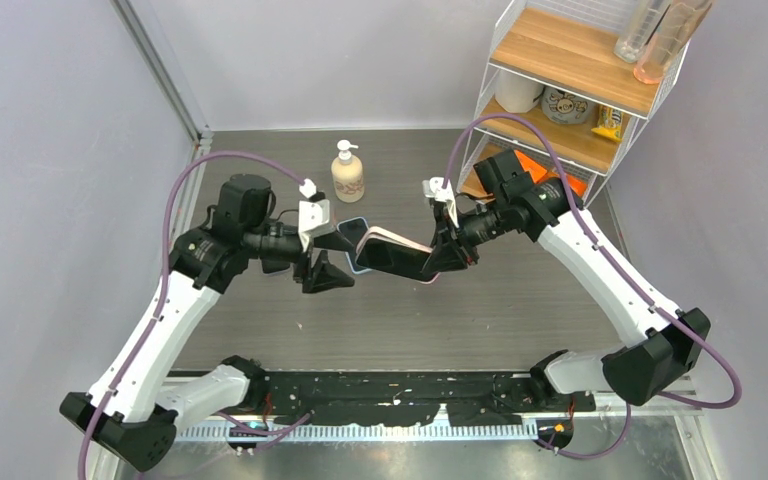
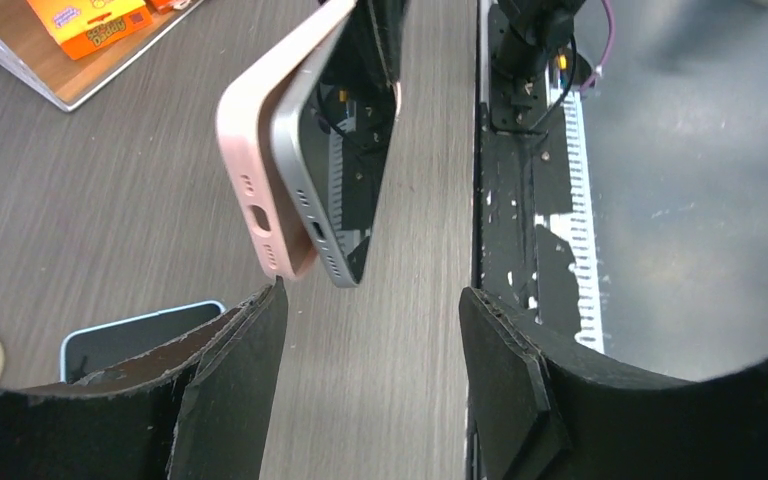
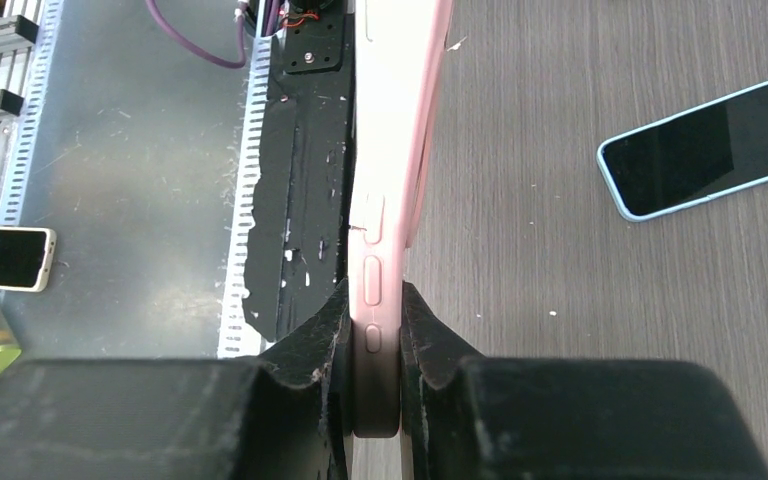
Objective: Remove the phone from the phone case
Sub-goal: Remove the phone case from the phone.
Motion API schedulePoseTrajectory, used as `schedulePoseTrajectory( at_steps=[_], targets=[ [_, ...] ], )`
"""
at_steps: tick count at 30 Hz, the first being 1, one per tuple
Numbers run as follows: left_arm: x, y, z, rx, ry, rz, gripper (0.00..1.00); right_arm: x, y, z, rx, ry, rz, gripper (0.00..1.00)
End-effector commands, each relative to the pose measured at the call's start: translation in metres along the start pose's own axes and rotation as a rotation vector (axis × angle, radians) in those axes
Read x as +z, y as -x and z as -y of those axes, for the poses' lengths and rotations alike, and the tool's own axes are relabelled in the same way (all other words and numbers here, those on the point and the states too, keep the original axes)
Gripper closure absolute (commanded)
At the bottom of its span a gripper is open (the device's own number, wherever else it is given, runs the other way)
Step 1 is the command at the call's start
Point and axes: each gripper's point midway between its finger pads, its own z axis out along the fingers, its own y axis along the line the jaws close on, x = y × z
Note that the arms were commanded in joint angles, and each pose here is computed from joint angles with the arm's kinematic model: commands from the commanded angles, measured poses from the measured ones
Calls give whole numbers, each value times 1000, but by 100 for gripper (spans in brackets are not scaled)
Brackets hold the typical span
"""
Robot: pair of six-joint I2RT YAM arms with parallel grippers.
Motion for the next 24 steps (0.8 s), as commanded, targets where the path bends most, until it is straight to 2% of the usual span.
schedulePoseTrajectory(
  at_steps=[1, 8, 12, 18, 24],
  targets=[
    [3, 18, -13, -50, 35, 72, 31, -7, 28, -13, -83, 49, 82, 95],
    [10, 16, -2, -133, -57, 78, 38, -7, 25, -12, -81, 44, 77, 95],
    [8, 13, 1, -134, -60, 69, 42, -6, 23, -10, -79, 34, 68, 95],
    [0, 14, 5, -83, -20, 69, 42, -6, 19, -6, -82, 14, 52, 95],
    [-1, 12, 11, -107, -44, 60, 42, -7, 20, -5, -83, 6, 52, 95]
  ],
)
